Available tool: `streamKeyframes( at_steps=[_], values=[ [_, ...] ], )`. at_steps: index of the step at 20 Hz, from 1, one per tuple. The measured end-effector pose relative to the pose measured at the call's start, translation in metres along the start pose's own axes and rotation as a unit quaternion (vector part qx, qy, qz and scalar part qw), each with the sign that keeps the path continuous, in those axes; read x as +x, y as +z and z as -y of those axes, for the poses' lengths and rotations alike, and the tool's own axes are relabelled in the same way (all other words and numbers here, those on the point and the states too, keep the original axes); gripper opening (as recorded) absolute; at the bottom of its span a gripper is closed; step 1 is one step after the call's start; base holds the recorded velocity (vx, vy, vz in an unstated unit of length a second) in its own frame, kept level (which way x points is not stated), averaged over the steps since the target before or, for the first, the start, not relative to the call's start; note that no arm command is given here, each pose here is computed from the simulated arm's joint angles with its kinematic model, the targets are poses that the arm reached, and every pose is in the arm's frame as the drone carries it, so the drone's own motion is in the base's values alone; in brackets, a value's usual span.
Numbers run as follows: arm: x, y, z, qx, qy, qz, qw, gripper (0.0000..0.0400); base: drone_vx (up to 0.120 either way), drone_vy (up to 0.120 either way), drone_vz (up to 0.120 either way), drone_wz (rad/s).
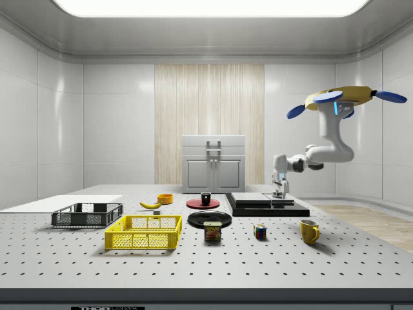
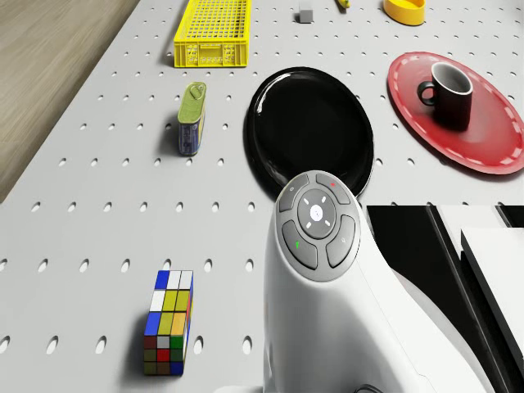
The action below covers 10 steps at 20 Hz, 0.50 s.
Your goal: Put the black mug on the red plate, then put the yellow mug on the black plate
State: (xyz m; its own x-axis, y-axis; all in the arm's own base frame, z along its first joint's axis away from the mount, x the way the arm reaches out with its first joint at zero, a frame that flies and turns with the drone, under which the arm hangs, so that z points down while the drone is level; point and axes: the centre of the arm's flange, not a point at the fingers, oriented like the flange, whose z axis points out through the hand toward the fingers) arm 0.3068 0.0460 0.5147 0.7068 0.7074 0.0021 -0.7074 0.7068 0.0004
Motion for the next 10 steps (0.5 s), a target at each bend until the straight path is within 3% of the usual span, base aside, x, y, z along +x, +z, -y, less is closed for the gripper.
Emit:
streamKeyframes(
  at_steps=[10],
  values=[
    [0.0, 0.0, 0.0, 0.0, 0.0, 0.0, 1.0, 0.04, -0.12, 0.12, 0.0, 0.0]
  ],
)
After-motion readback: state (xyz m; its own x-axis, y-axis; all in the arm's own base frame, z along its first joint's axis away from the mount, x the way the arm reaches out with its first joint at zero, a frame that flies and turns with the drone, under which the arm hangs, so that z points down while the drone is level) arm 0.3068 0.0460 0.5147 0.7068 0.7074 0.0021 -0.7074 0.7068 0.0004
